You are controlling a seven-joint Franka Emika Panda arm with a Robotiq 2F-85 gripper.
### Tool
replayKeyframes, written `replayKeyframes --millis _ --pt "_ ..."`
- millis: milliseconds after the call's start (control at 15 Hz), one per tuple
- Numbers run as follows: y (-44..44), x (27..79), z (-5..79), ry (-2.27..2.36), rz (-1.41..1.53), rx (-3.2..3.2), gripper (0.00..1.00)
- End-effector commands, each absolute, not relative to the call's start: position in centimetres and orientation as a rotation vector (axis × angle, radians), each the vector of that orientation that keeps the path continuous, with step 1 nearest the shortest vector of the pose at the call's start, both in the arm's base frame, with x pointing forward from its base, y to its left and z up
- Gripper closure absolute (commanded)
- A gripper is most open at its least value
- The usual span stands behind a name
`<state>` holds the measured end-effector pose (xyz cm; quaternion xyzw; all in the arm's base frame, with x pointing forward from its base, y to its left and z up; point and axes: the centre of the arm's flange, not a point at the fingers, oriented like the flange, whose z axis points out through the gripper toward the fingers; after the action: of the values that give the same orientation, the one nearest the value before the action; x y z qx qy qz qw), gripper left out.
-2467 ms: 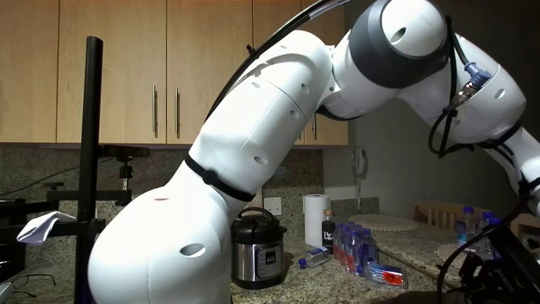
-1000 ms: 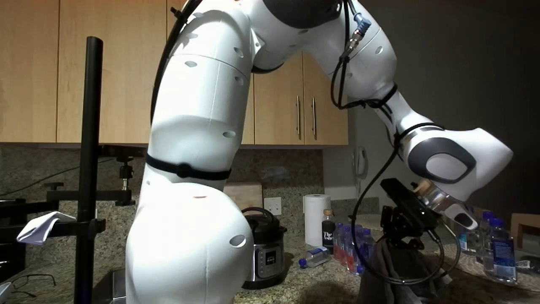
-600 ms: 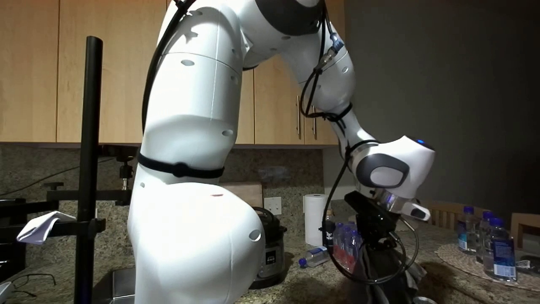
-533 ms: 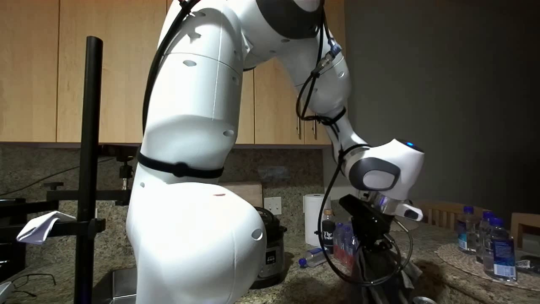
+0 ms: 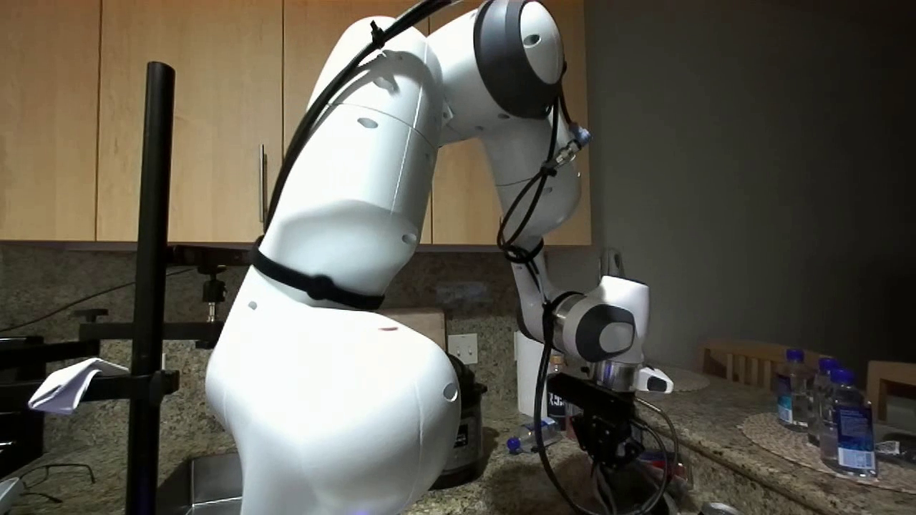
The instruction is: Move the towel to the left
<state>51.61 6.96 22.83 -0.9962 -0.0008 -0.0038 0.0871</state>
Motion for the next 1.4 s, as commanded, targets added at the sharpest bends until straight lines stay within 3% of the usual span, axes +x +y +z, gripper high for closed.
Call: replayKeyframes --millis 0,600,1333 --pt "7.3 52.9 23.0 0.028 0.063 -3.064 0.92" --pt "7.4 52.4 22.7 0.026 -0.007 -3.054 0.92" --pt "21.9 56.5 26.3 0.011 -0.46 -2.927 0.92"
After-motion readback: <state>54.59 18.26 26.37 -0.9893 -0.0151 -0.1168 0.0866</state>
